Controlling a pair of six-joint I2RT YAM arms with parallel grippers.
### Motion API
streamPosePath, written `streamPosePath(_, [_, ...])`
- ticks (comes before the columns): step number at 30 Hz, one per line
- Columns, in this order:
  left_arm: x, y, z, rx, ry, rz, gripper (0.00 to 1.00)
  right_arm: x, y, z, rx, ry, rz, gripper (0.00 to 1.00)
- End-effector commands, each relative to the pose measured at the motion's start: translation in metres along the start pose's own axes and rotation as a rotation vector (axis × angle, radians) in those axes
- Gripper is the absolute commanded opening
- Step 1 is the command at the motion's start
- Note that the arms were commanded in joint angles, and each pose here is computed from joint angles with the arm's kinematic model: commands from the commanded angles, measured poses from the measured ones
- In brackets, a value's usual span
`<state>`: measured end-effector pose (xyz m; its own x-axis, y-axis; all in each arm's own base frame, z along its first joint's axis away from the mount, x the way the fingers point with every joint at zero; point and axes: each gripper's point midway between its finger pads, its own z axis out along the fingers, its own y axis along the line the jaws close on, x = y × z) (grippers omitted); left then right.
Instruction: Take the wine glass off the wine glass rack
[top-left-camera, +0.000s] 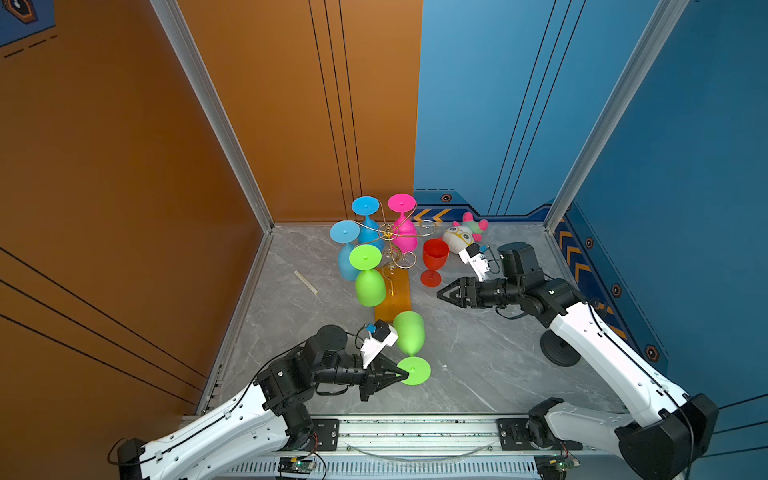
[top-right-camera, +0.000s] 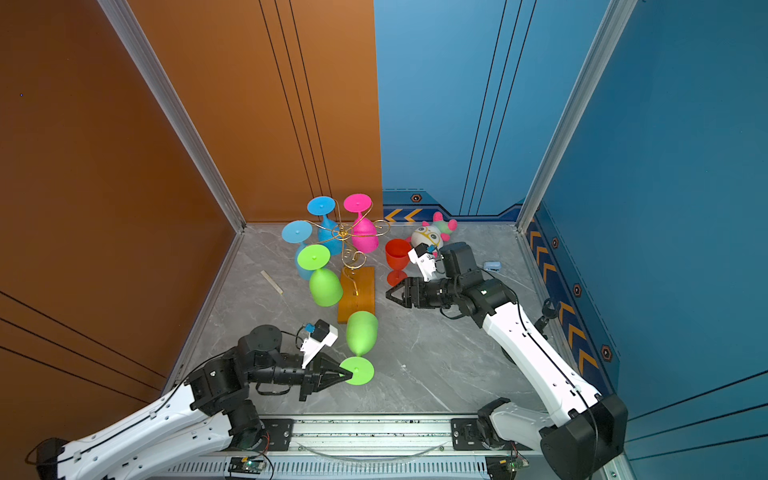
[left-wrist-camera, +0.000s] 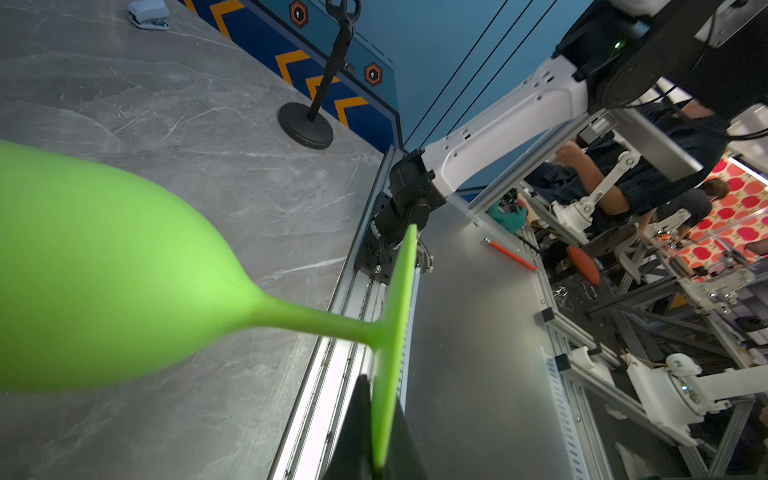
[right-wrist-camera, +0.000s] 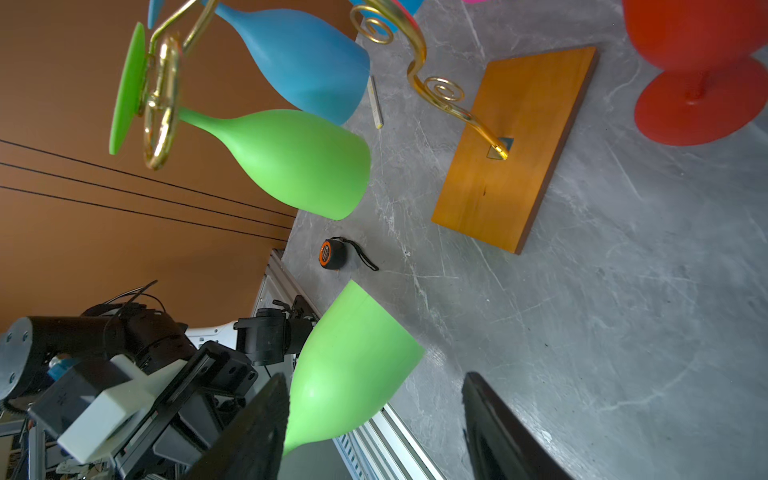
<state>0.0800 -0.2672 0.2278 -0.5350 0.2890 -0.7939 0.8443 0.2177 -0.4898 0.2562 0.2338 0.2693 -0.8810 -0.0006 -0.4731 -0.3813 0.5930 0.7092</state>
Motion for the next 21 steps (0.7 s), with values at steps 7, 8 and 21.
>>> streamPosePath(7, [0.01, 0.011, 0.01, -0.21, 0.162, 0.391, 0.0, -0.008, -0.009, -0.003, 0.056, 0.03, 0.06, 0.69])
streamPosePath(8, [0.009, 0.014, 0.01, -0.244, 0.171, 0.441, 0.0, -0.009, -0.01, -0.003, 0.064, 0.034, 0.057, 0.69])
streamPosePath(21, [0.016, 0.032, 0.01, -0.514, 0.36, 1.006, 0.0, -0.012, -0.015, -0.005, 0.135, 0.07, 0.039, 0.67])
